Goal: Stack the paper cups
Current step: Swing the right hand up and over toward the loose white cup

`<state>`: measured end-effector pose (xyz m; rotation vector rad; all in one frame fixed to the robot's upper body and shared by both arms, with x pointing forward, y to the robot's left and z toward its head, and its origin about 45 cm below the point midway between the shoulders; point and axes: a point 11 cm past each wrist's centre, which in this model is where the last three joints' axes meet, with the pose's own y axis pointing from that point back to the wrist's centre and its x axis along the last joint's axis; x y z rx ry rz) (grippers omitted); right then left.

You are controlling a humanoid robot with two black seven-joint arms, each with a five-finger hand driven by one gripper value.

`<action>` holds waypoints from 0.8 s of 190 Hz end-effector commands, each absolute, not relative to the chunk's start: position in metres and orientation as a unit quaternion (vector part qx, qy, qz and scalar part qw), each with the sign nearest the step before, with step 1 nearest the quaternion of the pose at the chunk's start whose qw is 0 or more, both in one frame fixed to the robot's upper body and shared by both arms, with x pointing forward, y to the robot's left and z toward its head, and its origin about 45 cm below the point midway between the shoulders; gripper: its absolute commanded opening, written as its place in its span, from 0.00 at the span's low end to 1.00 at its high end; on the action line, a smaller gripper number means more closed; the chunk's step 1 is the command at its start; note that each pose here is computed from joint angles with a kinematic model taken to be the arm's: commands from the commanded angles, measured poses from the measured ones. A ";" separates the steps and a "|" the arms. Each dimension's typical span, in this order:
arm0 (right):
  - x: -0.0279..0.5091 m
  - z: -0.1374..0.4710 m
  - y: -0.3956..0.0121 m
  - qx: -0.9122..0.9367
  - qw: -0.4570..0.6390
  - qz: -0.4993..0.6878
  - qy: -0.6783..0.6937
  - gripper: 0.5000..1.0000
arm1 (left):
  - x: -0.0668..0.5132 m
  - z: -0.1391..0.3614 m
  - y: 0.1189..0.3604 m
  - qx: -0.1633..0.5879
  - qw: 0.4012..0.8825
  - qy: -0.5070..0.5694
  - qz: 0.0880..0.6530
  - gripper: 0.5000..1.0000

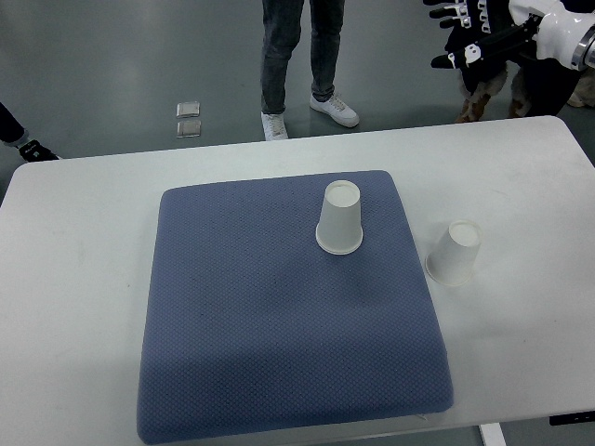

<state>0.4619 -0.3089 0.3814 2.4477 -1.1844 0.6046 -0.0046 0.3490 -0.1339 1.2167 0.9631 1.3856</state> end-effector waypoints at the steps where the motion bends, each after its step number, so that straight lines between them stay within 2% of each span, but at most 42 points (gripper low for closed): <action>1: 0.454 0.380 -0.302 0.870 0.218 0.243 -0.369 0.83 | -0.005 -0.134 0.349 0.504 0.506 0.400 0.575 1.00; 76: 0.417 0.358 -0.293 0.832 0.397 0.349 -0.167 0.83 | -0.005 -0.134 0.349 0.505 0.506 0.399 0.574 1.00; 152: 0.400 0.327 -0.295 0.785 0.480 0.385 -0.070 0.82 | -0.005 -0.134 0.349 0.505 0.506 0.399 0.574 1.00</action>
